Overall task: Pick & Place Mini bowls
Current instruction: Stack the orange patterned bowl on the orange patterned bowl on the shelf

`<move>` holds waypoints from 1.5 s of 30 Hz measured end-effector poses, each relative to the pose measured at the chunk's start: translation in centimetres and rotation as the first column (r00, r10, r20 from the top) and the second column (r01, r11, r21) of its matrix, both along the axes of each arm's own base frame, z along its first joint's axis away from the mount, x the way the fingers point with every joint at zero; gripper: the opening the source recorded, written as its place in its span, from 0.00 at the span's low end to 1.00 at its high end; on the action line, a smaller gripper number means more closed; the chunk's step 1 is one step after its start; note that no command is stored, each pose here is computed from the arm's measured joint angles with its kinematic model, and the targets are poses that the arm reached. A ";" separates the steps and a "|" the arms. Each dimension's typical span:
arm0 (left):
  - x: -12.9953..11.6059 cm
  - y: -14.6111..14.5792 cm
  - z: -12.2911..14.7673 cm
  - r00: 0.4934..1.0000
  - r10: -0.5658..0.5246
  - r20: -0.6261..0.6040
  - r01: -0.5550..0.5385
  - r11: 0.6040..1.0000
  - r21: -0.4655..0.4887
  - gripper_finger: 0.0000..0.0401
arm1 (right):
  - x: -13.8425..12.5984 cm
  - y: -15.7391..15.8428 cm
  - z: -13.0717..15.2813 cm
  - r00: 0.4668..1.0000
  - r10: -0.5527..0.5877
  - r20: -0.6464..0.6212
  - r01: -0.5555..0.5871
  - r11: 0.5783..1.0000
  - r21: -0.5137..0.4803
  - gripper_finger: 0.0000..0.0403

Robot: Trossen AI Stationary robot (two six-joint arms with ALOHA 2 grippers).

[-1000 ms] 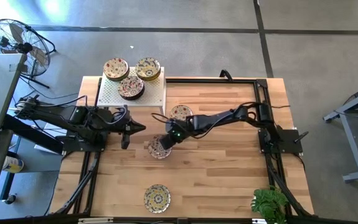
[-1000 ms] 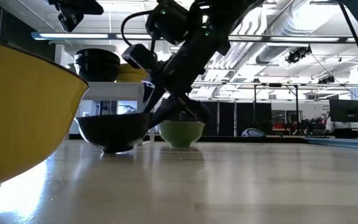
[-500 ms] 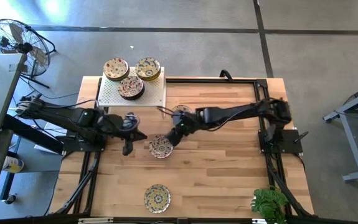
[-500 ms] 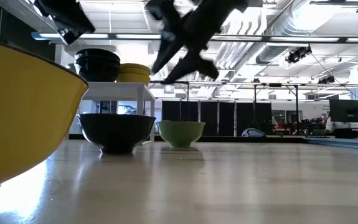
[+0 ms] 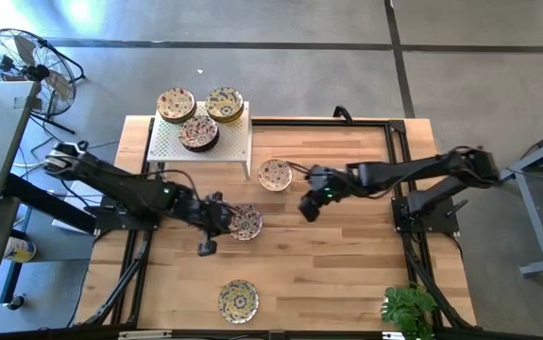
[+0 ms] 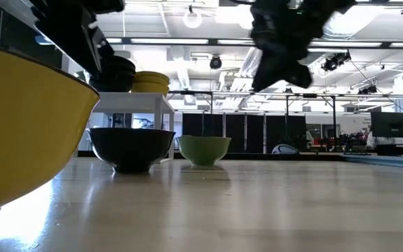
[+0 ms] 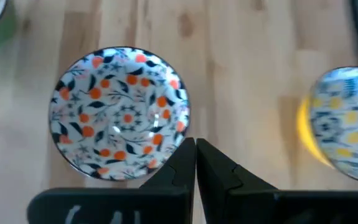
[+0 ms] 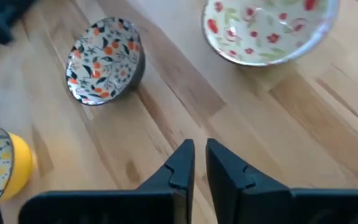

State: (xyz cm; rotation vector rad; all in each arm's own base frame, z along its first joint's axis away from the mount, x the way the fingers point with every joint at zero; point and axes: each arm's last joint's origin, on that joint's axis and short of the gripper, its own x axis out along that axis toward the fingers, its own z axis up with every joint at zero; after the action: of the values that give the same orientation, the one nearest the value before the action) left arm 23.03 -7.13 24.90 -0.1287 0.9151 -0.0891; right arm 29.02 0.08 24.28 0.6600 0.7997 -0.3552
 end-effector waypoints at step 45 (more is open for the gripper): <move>10.8 -3.6 -0.2 0.957 0.113 -0.267 -0.053 0.974 0.219 0.02 | -10.3 -0.2 0.2 0.980 0.122 0.157 -0.104 0.987 -0.119 0.12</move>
State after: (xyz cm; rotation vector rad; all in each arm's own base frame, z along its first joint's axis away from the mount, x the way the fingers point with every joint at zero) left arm 33.82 -10.68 24.69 0.0183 1.1928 0.1077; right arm 18.73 -0.13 24.50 0.5305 0.6525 -0.2358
